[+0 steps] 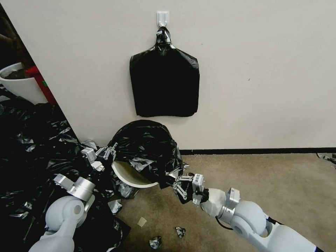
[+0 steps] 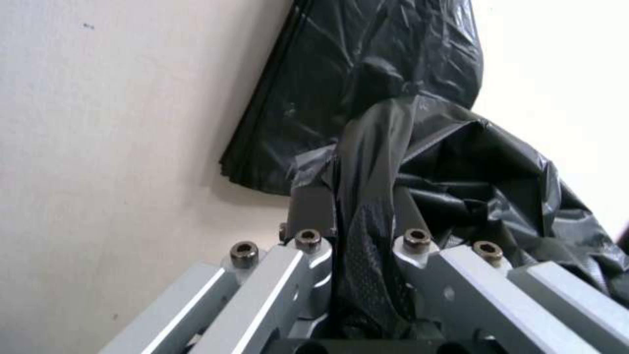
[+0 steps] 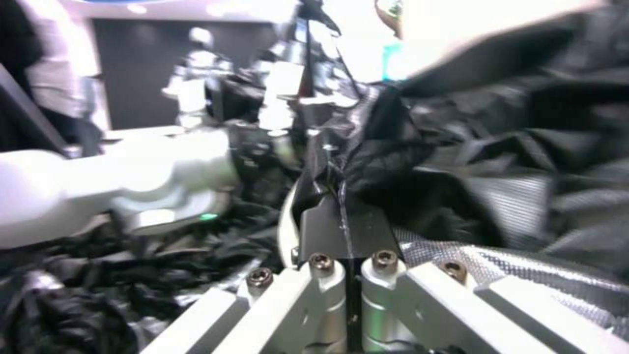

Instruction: Place a trash bag onto the trash bin.

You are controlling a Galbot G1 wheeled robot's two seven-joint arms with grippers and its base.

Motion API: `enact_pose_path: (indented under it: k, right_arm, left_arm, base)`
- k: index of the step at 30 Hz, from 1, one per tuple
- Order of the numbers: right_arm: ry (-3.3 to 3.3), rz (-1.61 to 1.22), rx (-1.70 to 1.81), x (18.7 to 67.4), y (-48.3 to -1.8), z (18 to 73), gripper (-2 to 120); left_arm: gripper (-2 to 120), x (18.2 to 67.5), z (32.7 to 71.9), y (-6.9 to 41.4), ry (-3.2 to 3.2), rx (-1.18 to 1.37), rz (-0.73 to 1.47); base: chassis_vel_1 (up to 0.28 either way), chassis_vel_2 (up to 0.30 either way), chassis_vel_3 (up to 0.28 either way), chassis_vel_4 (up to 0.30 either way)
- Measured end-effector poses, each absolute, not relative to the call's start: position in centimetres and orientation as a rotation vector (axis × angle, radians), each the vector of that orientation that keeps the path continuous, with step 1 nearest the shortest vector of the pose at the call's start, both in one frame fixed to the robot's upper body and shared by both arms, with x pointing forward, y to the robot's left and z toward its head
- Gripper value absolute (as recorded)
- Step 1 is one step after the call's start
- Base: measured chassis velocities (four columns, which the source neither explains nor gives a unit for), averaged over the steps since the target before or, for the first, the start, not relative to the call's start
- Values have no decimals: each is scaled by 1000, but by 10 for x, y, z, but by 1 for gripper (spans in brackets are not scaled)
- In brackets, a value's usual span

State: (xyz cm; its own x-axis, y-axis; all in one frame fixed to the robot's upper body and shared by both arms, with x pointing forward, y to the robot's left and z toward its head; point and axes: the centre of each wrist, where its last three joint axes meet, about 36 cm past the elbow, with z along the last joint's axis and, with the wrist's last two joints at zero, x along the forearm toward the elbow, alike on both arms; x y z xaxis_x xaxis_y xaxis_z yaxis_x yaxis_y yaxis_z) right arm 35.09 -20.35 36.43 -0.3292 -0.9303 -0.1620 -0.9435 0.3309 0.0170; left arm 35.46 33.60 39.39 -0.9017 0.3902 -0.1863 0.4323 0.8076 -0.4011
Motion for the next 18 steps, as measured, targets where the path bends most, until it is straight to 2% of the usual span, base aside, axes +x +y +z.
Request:
enact_pose_path:
  k: [9,16,18]
  right_arm:
    - [2099,-123,-2083,362,-182,325,0]
    - [2100,-427,-2048,378,-179,314,0]
    - [2165,-623,-1930,394,-186,311,0]
  left_arm:
    - [6,339,397,307,2910,628,-819]
    - [6,332,400,297,2902,642,-877]
    - [6,329,401,294,2904,652,-887]
  base:
    - [0,0,0,0]
    - [0,0,0,0]
    - [0,0,0,0]
